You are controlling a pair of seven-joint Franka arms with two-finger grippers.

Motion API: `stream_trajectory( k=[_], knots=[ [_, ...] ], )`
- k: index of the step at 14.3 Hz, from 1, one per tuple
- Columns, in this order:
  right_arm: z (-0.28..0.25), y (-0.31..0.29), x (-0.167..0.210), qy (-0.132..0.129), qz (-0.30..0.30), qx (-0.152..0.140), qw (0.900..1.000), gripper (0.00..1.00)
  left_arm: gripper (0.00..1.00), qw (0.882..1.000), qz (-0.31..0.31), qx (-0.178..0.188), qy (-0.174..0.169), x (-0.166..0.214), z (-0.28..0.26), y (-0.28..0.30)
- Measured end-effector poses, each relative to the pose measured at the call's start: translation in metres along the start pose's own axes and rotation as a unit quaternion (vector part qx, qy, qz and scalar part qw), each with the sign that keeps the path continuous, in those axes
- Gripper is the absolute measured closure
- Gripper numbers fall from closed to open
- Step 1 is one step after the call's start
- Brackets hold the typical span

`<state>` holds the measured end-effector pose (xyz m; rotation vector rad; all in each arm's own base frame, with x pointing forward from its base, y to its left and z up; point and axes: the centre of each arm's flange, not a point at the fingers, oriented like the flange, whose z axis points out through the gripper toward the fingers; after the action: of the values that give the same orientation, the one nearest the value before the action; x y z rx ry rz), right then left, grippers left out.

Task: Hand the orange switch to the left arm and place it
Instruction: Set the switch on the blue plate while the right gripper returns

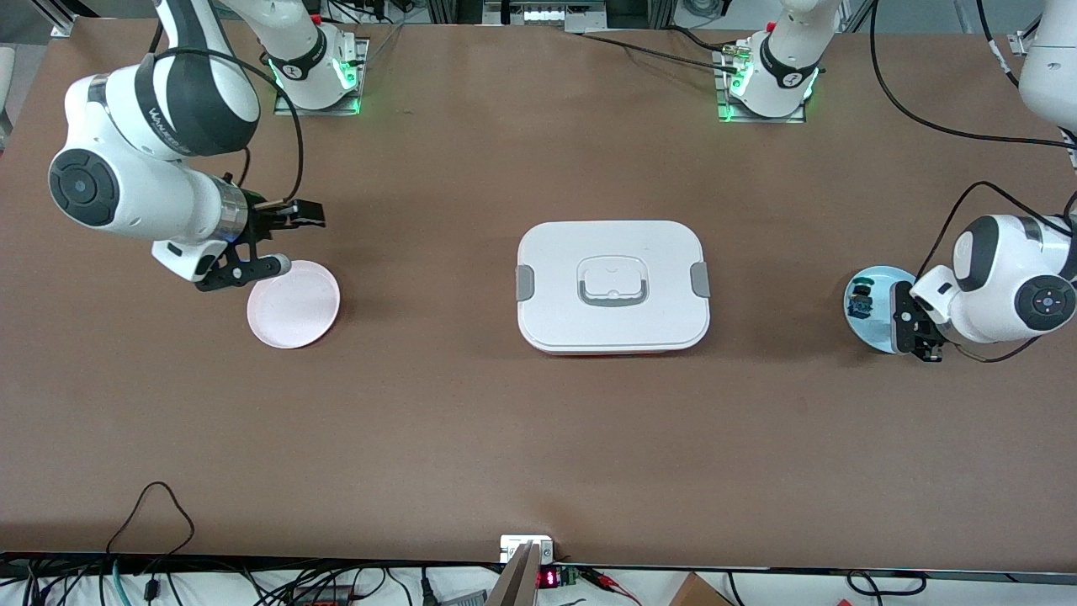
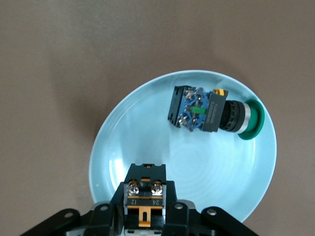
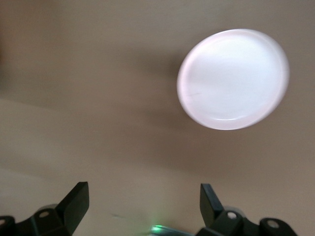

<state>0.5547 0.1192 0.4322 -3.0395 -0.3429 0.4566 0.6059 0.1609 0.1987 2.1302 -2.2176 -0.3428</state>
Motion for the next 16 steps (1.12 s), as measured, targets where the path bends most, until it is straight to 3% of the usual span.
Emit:
stream_trajectory(
  k=[3,5,8,13,15,16],
  knots=[
    [-0.037,0.020,-0.006,0.035,0.013,-0.047,0.998,0.00,0.66,1.000,0.000,0.002,0.006,0.001,0.010,0.000],
    [-0.059,0.049,-0.011,0.051,0.049,-0.047,0.996,0.00,0.66,1.000,0.000,0.002,0.009,0.001,0.013,0.000],
    [-0.083,0.073,-0.021,0.047,0.115,-0.041,0.991,0.00,0.63,1.000,0.000,0.003,0.009,0.000,0.014,0.000],
    [-0.116,0.090,-0.029,0.070,0.149,-0.042,0.985,0.00,0.14,1.000,-0.004,0.005,0.009,-0.006,0.011,0.000],
    [-0.117,0.092,-0.028,0.077,0.144,-0.043,0.986,0.00,0.00,1.000,-0.001,-0.002,0.007,-0.002,0.001,0.000],
    [-0.116,0.092,-0.026,0.086,0.133,-0.044,0.986,0.00,0.00,1.000,0.002,-0.005,0.004,0.002,-0.009,0.000]
  ],
)
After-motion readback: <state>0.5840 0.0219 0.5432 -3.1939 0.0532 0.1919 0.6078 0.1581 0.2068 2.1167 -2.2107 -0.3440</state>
